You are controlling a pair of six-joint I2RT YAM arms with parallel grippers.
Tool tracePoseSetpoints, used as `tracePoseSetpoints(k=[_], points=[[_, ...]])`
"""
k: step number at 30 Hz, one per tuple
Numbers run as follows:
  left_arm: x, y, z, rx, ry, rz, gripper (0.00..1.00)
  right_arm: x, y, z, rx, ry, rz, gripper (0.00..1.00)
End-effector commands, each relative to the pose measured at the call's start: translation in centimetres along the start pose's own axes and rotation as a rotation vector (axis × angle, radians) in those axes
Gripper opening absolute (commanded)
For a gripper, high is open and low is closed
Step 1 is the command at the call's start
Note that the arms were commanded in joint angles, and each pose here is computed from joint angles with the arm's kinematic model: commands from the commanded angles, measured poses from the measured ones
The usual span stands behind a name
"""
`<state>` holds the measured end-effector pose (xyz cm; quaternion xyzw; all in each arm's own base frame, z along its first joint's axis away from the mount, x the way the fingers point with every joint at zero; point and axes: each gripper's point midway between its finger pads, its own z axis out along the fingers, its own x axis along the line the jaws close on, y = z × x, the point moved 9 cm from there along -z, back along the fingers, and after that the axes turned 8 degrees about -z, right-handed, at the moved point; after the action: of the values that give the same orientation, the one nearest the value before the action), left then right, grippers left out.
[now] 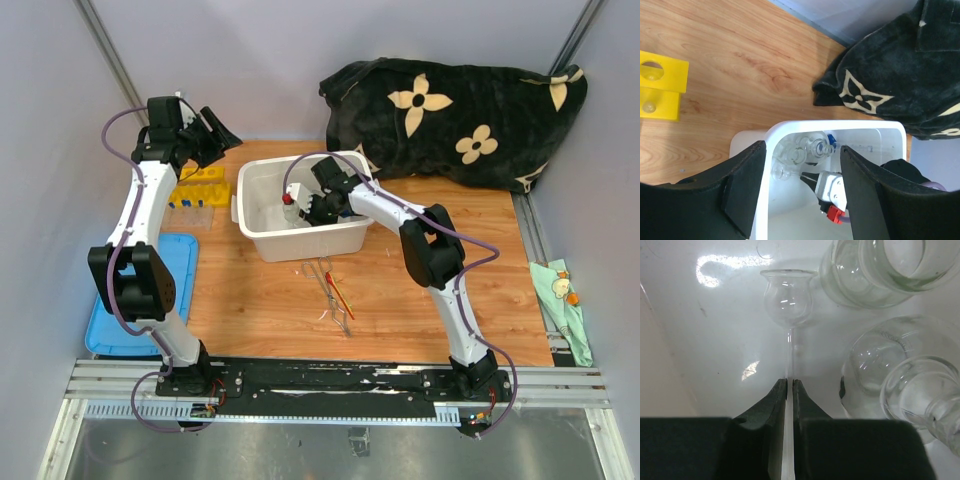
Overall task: Organize the chemistry lab equipment
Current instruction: Place the chemistry item in the storage box.
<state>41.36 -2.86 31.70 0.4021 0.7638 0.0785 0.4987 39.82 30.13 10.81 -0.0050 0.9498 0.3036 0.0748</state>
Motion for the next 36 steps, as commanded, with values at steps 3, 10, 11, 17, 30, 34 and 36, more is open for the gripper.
tracePoseSetpoints(k=[3,10,11,17,30,34,36], points=[[-0.2,0.6,0.1,-0.009,-0.028,0.002,0.65,0.0,-1.9,0.8,0.038,0.004,0.047,0.05],[-0.1,0.6,0.2,-0.008,-0.027,0.0,0.65,-0.1,-1.9,1.0,0.038,0.002,0.053,0.06],[-0.1,0.7,0.2,-0.009,-0.028,0.001,0.65,-0.1,-2.0,1.0,0.038,0.001,0.055,0.06],[-0.1,0.7,0.3,-0.006,-0.028,-0.002,0.65,-0.4,-1.9,0.7,0.038,-0.013,0.056,0.14],[0.0,0.7,0.8,0.005,-0.035,-0.014,0.65,-0.4,-1.2,-0.6,0.018,-0.029,0.045,0.24],[-0.1,0.7,0.8,0.006,-0.037,-0.014,0.65,-0.3,-0.7,-1.6,0.009,-0.034,0.04,0.25],[-0.1,0.7,0.8,0.007,-0.036,-0.016,0.65,-0.2,-0.4,-2.2,0.002,-0.04,0.035,0.25]])
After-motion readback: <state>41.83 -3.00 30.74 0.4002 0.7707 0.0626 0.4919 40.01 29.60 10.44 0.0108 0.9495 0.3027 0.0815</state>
